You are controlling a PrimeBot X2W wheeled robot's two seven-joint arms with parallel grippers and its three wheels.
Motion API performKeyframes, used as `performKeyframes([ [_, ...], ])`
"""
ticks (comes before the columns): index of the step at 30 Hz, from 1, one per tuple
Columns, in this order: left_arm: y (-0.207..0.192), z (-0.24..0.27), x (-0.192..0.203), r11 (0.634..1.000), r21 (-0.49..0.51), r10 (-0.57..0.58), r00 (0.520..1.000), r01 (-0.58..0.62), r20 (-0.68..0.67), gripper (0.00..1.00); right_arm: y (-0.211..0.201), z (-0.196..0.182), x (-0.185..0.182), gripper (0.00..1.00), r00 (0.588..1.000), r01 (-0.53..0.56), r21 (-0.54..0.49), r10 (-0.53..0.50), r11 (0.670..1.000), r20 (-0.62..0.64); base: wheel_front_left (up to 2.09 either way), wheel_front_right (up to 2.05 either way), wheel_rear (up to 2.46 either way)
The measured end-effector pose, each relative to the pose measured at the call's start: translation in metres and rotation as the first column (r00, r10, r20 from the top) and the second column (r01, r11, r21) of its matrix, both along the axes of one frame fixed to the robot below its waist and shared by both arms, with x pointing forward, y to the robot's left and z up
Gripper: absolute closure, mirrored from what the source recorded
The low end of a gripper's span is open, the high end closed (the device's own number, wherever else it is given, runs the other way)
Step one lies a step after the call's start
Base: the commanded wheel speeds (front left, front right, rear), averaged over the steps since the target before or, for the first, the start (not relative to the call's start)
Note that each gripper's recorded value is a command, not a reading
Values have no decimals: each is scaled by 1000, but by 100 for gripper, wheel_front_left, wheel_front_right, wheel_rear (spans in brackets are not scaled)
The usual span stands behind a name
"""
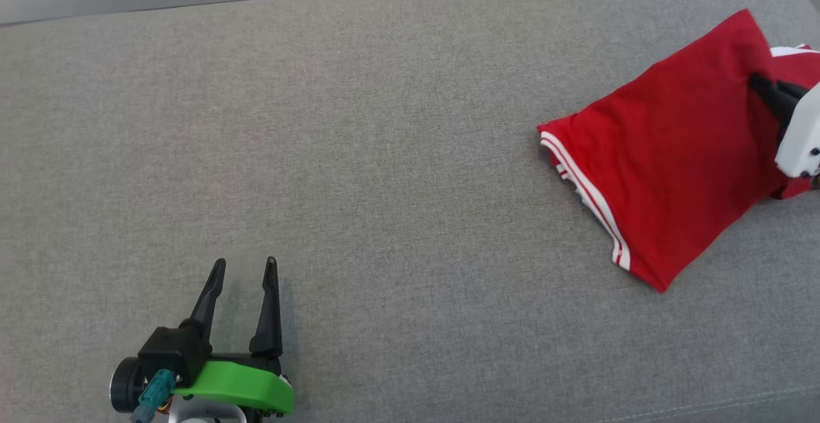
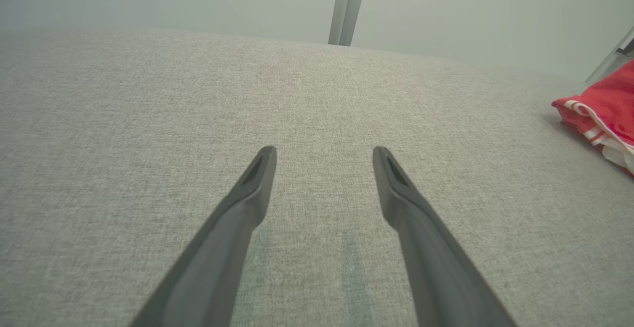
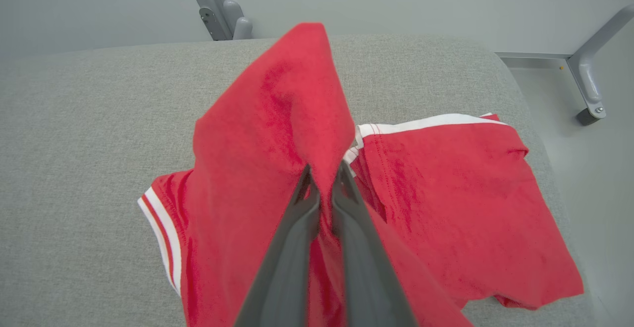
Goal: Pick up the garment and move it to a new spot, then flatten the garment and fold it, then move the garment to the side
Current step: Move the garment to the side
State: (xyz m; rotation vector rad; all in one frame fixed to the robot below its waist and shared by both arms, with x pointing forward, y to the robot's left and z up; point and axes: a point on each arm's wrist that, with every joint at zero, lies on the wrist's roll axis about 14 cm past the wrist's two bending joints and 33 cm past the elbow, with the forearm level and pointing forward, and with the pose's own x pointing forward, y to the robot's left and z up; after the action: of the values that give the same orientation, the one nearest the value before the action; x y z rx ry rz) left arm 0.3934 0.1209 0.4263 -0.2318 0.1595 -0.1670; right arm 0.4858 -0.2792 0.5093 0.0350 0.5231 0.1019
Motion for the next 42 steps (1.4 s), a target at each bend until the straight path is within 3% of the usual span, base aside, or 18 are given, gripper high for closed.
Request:
performKeyframes([
  [13,-17,-20,14,998,10,-62,997,63,-37,0,-64,41,19,100,988,157,-51,-156,986,20,0,0,0],
  [21,-12,-24,16,997,34,-68,997,69,-41,0,-93,48,19,100,974,226,-92,-227,970,-8,0,0,0],
  [25,-12,-24,20,996,41,-75,996,76,-39,0,-113,34,18,100,958,279,-135,-285,951,-30,0,0,0],
  [26,-12,-25,19,996,41,-75,996,77,-41,0,-117,32,19,88,954,294,-139,-298,946,-13,0,0,0],
  [27,-12,-25,19,996,42,-76,996,77,-42,0,-121,29,20,52,950,310,-147,-313,939,3,0,0,0],
  [28,-11,-26,19,996,42,-74,996,76,-45,0,-124,23,20,0,946,322,-153,-325,934,5,0,0,0],
  [33,-9,-30,18,997,44,-66,996,68,-55,0,-130,8,21,0,939,343,-187,-340,921,50,0,0,0],
  [36,-8,-29,19,997,43,-59,997,61,-55,0,-131,21,25,0,931,353,-183,-326,917,164,0,0,0],
  [42,0,-16,21,1000,16,-11,1000,11,-26,0,-116,51,19,0,873,338,-130,-259,932,413,0,0,0],
])
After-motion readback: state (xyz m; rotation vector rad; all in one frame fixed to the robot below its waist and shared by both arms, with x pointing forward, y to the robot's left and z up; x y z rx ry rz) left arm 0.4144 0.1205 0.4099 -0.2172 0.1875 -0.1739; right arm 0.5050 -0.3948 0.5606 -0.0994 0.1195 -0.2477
